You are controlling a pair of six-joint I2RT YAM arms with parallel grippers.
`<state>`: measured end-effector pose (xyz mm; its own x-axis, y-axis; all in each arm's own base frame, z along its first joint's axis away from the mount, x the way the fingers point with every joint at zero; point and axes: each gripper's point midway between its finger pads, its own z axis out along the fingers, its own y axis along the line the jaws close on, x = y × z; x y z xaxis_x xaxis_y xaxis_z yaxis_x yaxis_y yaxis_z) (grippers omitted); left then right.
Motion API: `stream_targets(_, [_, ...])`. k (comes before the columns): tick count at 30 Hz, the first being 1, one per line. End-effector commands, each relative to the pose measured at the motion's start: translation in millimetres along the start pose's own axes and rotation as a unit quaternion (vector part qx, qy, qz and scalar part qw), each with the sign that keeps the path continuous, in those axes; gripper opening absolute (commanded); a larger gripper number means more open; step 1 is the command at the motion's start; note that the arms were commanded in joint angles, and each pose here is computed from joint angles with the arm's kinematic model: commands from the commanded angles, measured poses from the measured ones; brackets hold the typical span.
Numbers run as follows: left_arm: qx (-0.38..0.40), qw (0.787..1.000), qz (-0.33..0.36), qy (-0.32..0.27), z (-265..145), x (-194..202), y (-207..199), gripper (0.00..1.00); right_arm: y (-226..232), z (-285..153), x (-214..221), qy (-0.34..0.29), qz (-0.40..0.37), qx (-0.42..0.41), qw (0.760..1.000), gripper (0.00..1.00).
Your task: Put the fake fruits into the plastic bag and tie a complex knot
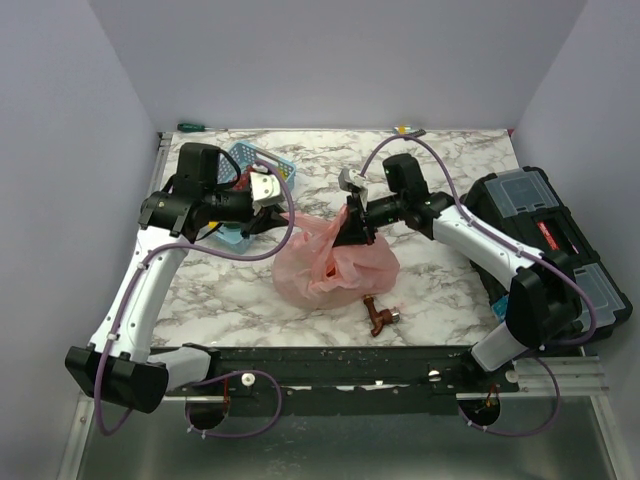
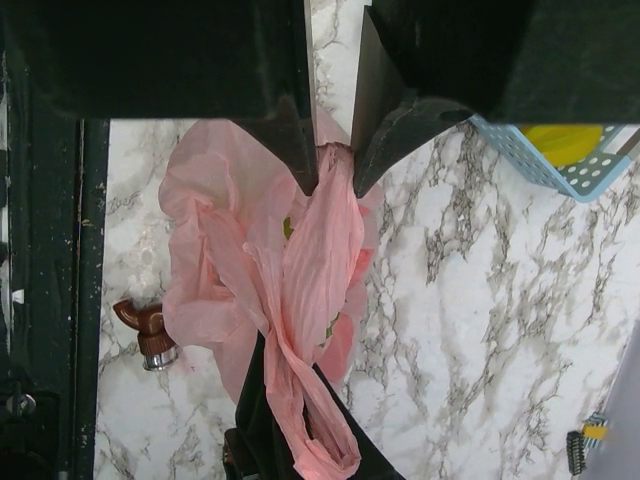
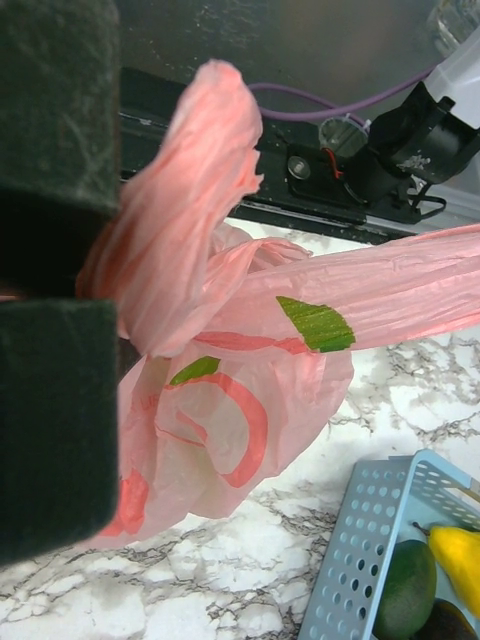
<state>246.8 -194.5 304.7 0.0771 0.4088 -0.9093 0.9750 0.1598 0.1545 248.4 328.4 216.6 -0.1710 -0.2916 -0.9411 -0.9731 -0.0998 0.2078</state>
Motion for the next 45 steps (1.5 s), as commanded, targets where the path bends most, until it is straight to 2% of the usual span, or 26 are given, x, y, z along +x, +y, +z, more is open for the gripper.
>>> stream_targets(1, [0.01, 0.999, 0.02, -0.03, -6, -19, -6, 0.19, 8, 0, 3, 0.004, -0.002, -0.003, 1.0, 0.01])
stream_targets(6, [0.012, 0.999, 0.019, -0.028, -9, -16, -12, 0.15, 6, 0, 4, 0.005, 0.001, -0.003, 1.0, 0.01])
stream_targets(11, [0.013, 0.999, 0.016, -0.039, -11, -23, -14, 0.0, 5, 0, 4, 0.006, 0.001, 0.0, 1.0, 0.01])
stream_targets(12, [0.015, 0.999, 0.014, -0.043, -11, -26, -15, 0.0, 3, 0, 5, 0.007, 0.004, 0.007, 1.0, 0.01])
stream_targets(15, [0.028, 0.998, -0.028, -0.053, -6, -31, -21, 0.0, -12, 2, 4, 0.0, 0.029, 0.044, 0.999, 0.01])
stream_targets(18, [0.07, 0.994, -0.078, -0.038, 12, -26, -48, 0.0, -27, 2, -1, -0.014, 0.049, 0.089, 0.995, 0.01])
stream_targets(22, [0.11, 0.979, -0.172, -0.024, 47, 6, -92, 0.0, -38, -2, -14, -0.046, 0.054, 0.133, 0.989, 0.01])
stream_targets(26, [0.064, 0.974, -0.219, -0.013, 82, 35, -102, 0.0, -39, -5, -23, -0.07, 0.069, 0.148, 0.984, 0.01])
stream_targets(28, [0.007, 0.974, -0.227, 0.01, 99, 52, -92, 0.0, -37, -6, -26, -0.077, 0.074, 0.15, 0.983, 0.01])
stream_targets(33, [-0.102, 0.953, -0.28, 0.062, 128, 86, -47, 0.0, -29, -8, -30, -0.086, 0.084, 0.142, 0.983, 0.01])
stream_targets(38, [-0.189, 0.926, -0.321, 0.059, 129, 104, -2, 0.0, -19, -9, -28, -0.088, 0.1, 0.133, 0.982, 0.01])
stream_targets(42, [-0.195, 0.916, -0.349, 0.017, 120, 104, 18, 0.0, -8, -10, -21, -0.086, 0.116, 0.122, 0.982, 0.01])
stream_targets(45, [-0.136, 0.922, -0.363, -0.017, 128, 93, 6, 0.0, -3, -8, -18, -0.094, 0.134, 0.114, 0.98, 0.01])
